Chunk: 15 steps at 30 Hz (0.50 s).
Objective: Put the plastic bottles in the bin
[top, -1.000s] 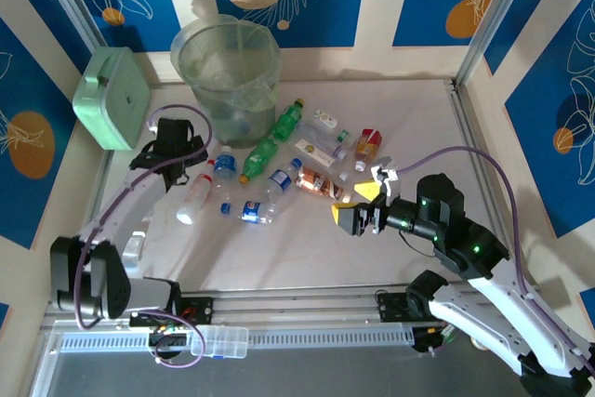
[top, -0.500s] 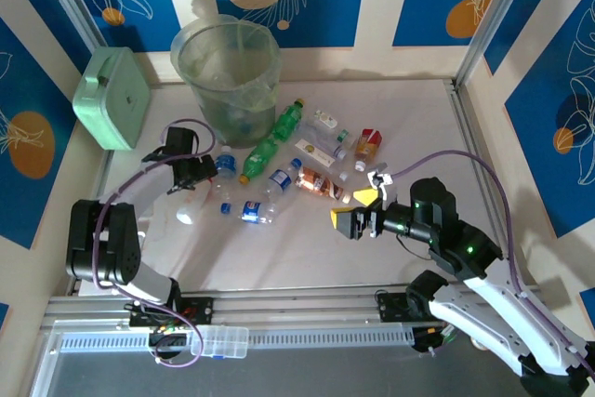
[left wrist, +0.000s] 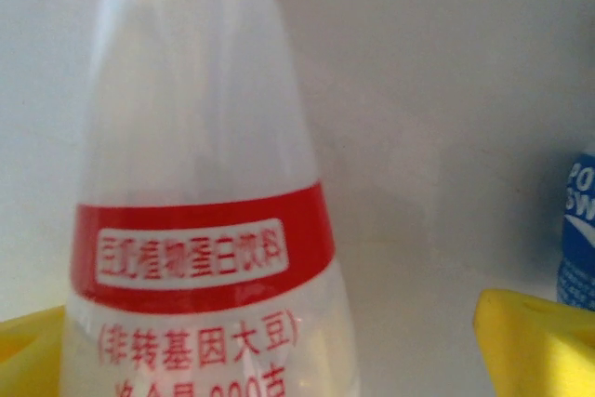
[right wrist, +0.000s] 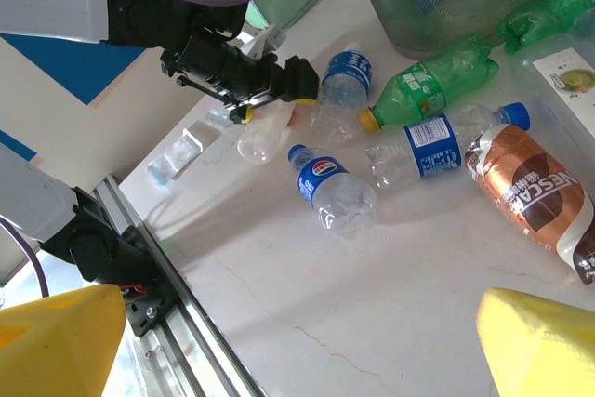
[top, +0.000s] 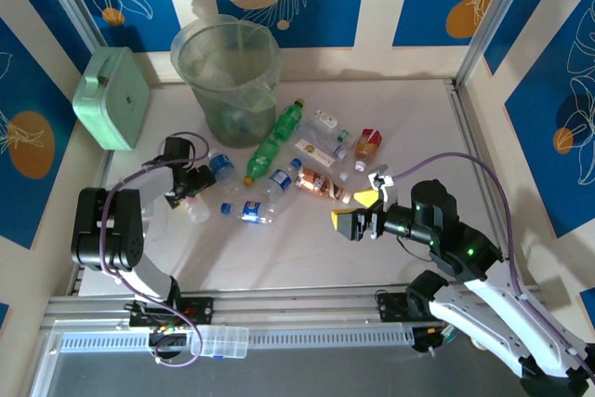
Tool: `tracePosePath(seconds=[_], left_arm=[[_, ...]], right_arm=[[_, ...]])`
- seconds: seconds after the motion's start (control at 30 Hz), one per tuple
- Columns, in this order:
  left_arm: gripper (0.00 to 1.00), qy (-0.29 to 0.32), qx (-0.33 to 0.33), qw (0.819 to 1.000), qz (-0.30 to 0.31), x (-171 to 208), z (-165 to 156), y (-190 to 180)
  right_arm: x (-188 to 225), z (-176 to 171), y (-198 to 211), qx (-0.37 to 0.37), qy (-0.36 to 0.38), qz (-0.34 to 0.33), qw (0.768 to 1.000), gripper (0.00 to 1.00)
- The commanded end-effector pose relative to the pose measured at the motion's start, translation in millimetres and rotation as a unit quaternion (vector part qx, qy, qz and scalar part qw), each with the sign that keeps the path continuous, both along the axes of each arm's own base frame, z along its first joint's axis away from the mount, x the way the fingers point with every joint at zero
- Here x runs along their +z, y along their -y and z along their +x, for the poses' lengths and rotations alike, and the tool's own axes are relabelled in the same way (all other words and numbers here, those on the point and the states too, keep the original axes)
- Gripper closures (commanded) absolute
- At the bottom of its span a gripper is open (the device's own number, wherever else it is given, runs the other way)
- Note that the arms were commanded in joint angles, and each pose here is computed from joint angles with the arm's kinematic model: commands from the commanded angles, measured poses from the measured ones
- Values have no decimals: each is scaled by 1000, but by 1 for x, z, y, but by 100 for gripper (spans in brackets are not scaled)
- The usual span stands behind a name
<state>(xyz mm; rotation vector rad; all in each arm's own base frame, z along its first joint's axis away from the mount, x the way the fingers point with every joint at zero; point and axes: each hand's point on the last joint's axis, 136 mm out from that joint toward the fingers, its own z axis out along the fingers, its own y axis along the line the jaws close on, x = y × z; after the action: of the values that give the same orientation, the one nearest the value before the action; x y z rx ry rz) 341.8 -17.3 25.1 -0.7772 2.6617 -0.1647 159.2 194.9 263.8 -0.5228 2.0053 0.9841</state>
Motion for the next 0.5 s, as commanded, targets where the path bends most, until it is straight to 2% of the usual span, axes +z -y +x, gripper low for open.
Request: tracePosePath(seconds=[0.0,0.23,0.47], left_arm=[[13,-12,7,1000,-19,-6,-5,4],[44,2,20,1000,-8,4,-6,-1],[52,39,33,999,-3,34,-2,-5]], right_arm=[[4,0,0,-2,3,10,1000,3],[6,0,2,-6,2,11,1000,3],[12,-1,5,-13,6,13,1000,3]])
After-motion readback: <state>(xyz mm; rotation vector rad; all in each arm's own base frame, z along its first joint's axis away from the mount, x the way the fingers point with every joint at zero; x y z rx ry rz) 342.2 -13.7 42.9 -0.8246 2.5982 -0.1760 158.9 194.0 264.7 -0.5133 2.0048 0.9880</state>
